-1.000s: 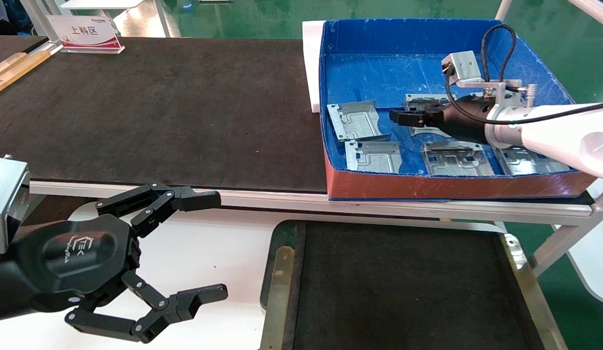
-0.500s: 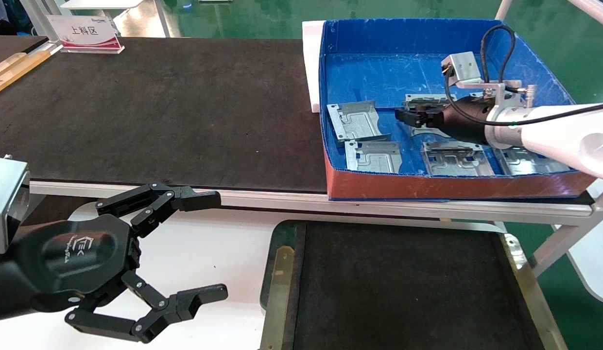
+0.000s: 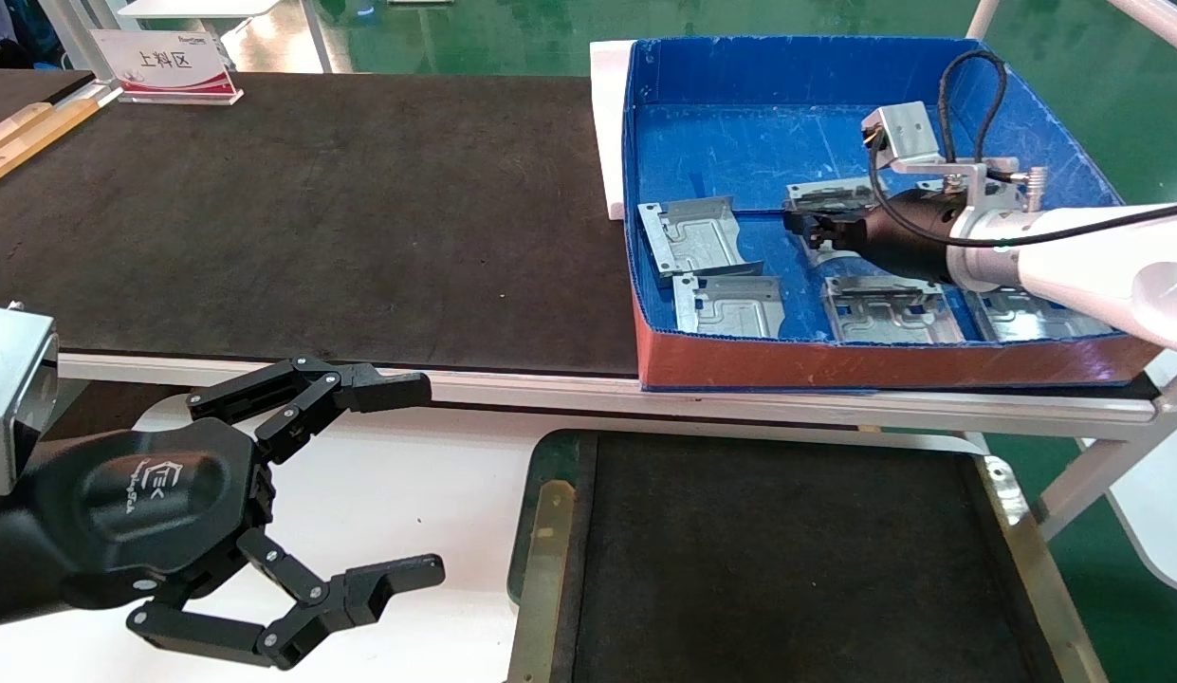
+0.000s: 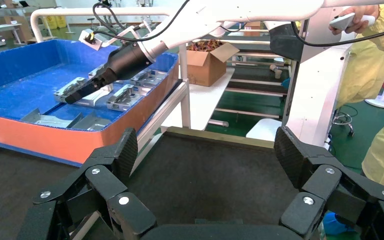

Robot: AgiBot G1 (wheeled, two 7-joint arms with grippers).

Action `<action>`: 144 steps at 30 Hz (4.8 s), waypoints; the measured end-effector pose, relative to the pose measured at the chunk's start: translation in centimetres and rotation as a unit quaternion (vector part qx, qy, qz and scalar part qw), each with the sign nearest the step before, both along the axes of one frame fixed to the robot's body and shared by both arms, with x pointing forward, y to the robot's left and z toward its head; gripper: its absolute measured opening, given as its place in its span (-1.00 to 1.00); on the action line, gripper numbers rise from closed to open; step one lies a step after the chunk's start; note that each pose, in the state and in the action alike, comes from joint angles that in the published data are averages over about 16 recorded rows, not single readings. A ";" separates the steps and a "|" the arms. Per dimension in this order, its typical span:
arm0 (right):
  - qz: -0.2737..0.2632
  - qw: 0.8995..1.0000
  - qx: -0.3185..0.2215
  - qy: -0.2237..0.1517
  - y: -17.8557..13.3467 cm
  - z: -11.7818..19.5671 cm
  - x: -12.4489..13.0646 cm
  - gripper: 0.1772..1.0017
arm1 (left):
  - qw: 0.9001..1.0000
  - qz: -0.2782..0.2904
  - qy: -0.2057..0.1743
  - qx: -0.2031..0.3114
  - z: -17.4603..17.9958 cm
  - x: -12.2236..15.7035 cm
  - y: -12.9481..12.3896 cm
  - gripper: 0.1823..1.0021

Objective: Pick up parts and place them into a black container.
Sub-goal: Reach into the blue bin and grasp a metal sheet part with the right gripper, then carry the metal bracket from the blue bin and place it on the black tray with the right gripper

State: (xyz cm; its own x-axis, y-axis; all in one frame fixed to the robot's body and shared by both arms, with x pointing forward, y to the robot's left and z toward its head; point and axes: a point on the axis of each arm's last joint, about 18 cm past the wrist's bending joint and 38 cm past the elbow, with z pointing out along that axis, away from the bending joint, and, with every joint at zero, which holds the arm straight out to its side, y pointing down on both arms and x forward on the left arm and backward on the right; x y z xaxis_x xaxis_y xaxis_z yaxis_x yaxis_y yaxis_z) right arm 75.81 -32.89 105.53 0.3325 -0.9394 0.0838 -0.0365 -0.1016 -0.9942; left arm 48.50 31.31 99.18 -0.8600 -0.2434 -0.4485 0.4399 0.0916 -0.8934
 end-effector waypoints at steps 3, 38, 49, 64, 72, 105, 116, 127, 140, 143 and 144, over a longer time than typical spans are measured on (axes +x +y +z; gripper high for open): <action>0.000 1.000 0.000 0.000 -0.1 0.0 0.0 -0.81 | 1.000 0.000 0.000 0.000 0.0 0.0 0.0 1.00; 0.077 0.992 -0.089 -0.035 -4.5 3.6 -5.4 -0.97 | 1.000 0.000 0.000 0.000 0.0 0.0 0.0 1.00; 0.165 0.977 -0.127 -0.046 -4.4 4.7 -9.3 -0.97 | 1.000 0.000 0.000 0.000 0.0 0.0 0.0 1.00; 0.315 0.934 -0.157 -0.062 -1.6 4.8 -14.6 -0.97 | 1.000 0.000 0.000 0.000 0.0 0.0 0.0 1.00; 0.354 0.918 -0.163 -0.066 -0.4 4.2 -16.4 -0.97 | 1.000 0.000 0.000 0.000 0.0 0.0 0.0 1.00; 0.469 0.847 -0.239 0.073 1.3 -11.6 -19.9 -0.97 | 1.000 0.000 0.000 0.000 0.0 0.0 0.0 1.00; 0.469 0.834 -0.285 0.062 1.5 -16.0 -17.1 -0.97 | 1.000 0.000 0.000 0.000 0.0 0.0 0.0 1.00; 0.446 0.832 -0.330 0.031 2.1 -18.8 -13.5 -0.97 | 1.000 0.000 0.000 0.000 0.0 0.0 0.0 1.00; 0.428 0.831 -0.354 0.010 4.4 -20.5 -10.5 -0.97 | 1.000 0.000 0.000 0.000 0.0 0.0 0.0 1.00; 0.425 0.831 -0.358 0.005 5.1 -20.6 -9.9 -0.97 | 1.000 0.000 0.000 0.000 0.0 0.0 0.0 1.00; 0.424 0.831 -0.360 0.004 5.3 -20.6 -9.7 -0.97 | 1.000 0.000 0.000 0.000 0.0 0.0 0.0 1.00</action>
